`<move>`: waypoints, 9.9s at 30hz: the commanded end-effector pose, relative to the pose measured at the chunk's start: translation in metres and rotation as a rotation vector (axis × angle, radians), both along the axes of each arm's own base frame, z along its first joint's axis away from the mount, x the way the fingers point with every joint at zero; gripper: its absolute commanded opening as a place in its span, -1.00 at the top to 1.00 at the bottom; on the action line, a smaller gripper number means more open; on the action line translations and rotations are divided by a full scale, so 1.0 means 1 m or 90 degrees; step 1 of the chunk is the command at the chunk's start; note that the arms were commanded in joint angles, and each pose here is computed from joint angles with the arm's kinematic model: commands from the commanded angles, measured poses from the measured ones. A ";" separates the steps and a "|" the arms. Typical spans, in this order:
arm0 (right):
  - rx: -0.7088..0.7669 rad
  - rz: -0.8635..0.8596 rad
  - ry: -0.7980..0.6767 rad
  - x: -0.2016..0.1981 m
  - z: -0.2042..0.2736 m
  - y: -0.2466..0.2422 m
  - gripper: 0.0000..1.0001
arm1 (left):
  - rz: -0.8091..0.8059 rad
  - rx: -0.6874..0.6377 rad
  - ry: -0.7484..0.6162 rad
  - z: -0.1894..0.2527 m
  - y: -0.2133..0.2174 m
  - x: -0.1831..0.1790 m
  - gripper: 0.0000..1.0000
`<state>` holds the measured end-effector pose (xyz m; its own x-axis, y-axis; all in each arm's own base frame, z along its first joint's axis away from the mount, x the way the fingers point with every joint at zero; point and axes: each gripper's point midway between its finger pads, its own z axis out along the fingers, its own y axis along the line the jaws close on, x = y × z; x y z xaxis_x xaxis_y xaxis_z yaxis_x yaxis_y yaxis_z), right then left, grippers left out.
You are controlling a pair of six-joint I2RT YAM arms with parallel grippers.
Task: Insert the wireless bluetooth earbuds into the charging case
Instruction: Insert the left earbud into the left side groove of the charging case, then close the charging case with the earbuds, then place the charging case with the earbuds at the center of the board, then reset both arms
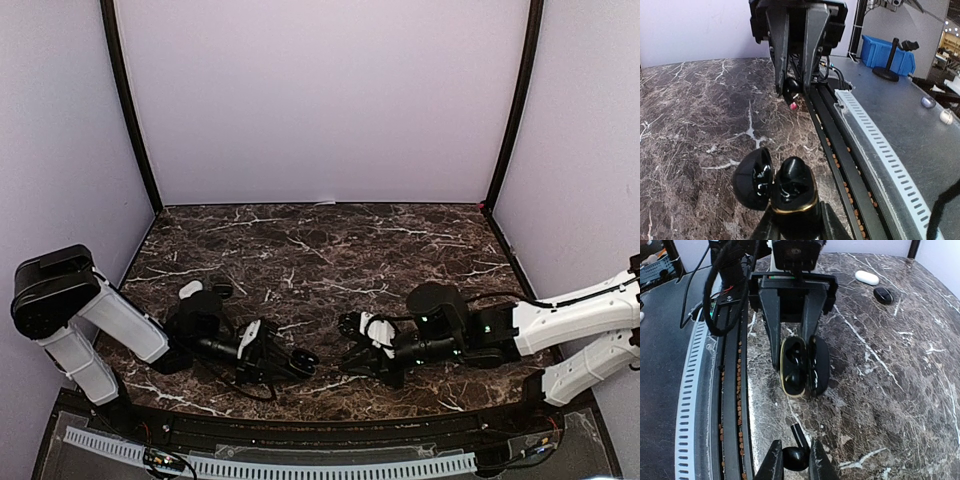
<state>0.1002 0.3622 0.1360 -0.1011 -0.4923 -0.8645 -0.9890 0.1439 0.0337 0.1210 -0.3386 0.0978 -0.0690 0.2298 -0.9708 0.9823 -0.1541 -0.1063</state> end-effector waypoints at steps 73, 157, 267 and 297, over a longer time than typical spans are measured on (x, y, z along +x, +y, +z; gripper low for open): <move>-0.154 0.121 -0.165 -0.003 -0.024 0.078 1.00 | -0.085 0.046 -0.024 -0.017 -0.013 -0.026 0.86; -0.032 0.031 -0.164 -0.010 0.046 0.050 0.12 | -0.146 0.019 0.018 0.003 -0.014 -0.040 0.89; 0.201 -0.911 -0.310 0.225 0.114 -0.267 -0.99 | 1.027 -0.039 -0.216 0.139 0.246 0.184 -0.98; 0.165 -0.912 -0.316 0.277 0.020 -0.353 -0.99 | 1.128 0.010 -0.272 0.061 0.320 0.247 -0.96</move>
<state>0.3629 0.0025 0.1407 -0.0729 -0.1191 -0.9902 0.1152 0.9852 -0.1270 0.3613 -0.0165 0.1341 -0.1161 0.1557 -0.9810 -0.0781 0.9831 0.1653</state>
